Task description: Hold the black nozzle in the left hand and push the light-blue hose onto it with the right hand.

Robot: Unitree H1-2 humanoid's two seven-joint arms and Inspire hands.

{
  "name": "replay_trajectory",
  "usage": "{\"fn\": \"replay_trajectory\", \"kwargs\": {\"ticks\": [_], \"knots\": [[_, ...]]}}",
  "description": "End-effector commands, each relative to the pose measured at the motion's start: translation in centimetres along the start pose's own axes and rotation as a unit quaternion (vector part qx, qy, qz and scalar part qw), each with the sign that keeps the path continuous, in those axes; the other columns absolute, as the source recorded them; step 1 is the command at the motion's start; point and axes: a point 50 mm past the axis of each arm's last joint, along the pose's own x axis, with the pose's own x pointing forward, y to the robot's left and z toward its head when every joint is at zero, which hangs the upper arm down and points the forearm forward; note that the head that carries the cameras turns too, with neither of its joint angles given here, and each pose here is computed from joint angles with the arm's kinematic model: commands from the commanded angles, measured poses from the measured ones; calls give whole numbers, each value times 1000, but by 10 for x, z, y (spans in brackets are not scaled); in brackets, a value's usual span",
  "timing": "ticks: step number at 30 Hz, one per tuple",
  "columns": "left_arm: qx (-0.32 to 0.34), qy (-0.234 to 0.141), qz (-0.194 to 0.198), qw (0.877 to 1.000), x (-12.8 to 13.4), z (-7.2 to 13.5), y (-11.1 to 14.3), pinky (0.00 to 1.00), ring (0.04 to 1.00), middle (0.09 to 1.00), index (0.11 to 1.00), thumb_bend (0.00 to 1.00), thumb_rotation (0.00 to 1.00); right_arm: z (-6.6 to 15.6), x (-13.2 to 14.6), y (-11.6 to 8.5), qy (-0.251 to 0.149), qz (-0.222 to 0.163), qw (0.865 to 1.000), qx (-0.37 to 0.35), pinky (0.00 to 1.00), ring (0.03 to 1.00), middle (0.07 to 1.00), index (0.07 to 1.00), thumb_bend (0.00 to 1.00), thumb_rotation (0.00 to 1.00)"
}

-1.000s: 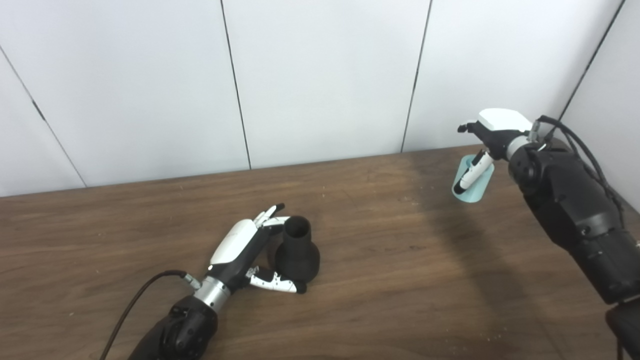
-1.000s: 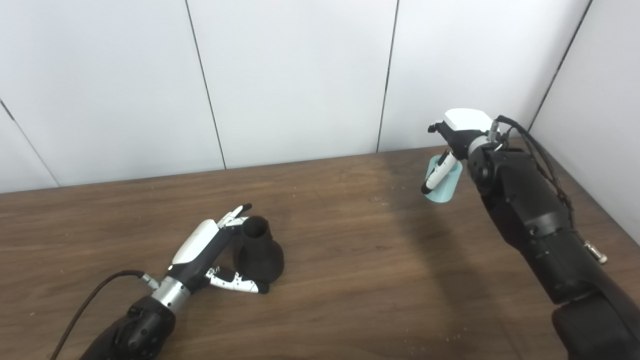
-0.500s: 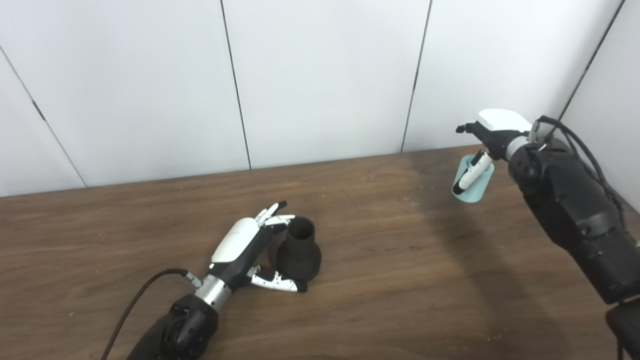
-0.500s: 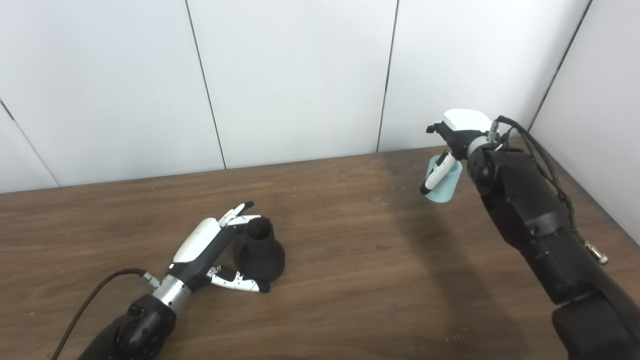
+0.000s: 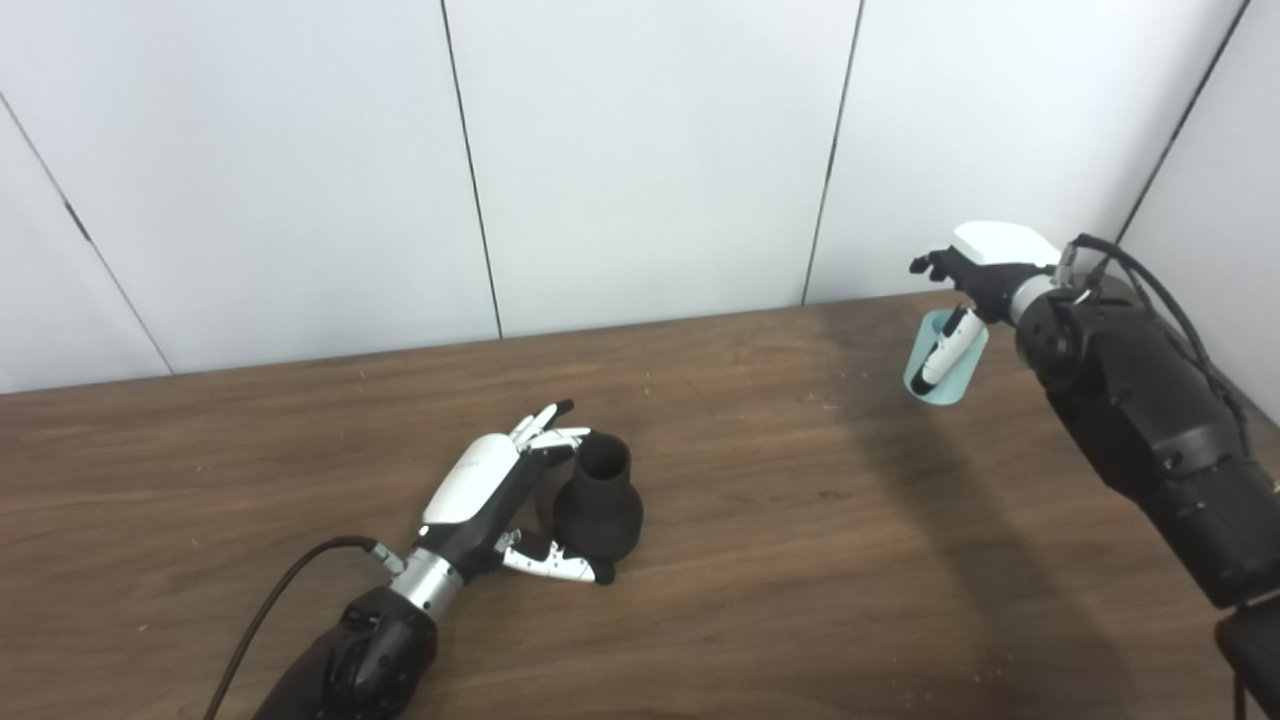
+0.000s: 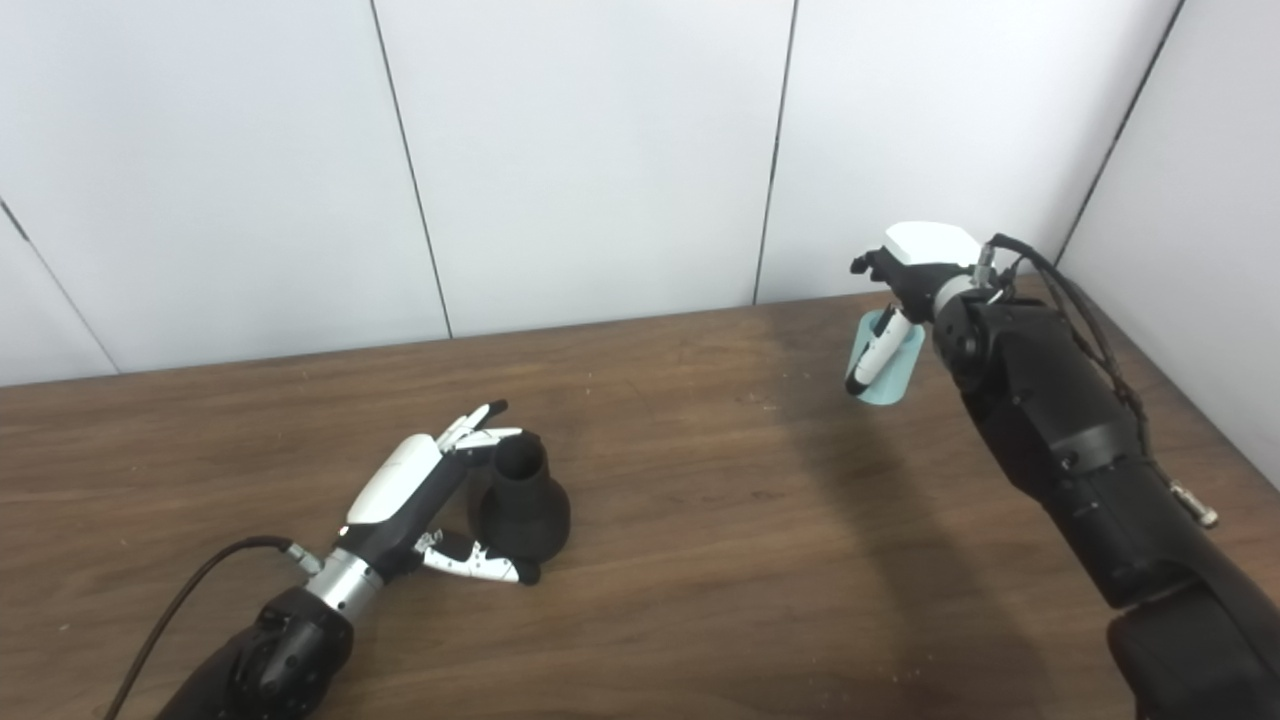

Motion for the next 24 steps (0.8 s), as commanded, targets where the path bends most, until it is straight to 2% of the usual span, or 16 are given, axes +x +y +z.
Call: {"fn": "replay_trajectory", "kwargs": {"ticks": [1, 4, 7, 14, 24], "knots": [[1, 102, -109, 989, -62, -35, -69, 1000, 1000, 803, 487, 517, 75, -5, 2, -42, 0, -59, 998, -15, 573, 732, 798, 830, 1000, 123], [-1, 104, -109, 989, -62, -34, -68, 1000, 1000, 803, 487, 517, 75, -5, 2, -40, 1, -55, 998, -18, 544, 724, 813, 827, 995, 35], [-2, 104, -108, 989, -62, -34, -67, 1000, 1000, 803, 487, 518, 75, -4, 1, -40, 1, -55, 998, -20, 529, 723, 829, 827, 992, 4], [-5, 104, -108, 989, -63, -34, -68, 1000, 1000, 803, 487, 518, 75, -3, 2, -36, 2, -45, 999, -15, 499, 730, 838, 837, 989, 0], [-10, 107, -111, 988, -62, -34, -66, 1000, 1000, 803, 487, 518, 75, -3, 2, -33, 2, -36, 999, -19, 517, 743, 837, 837, 979, 0]]}}
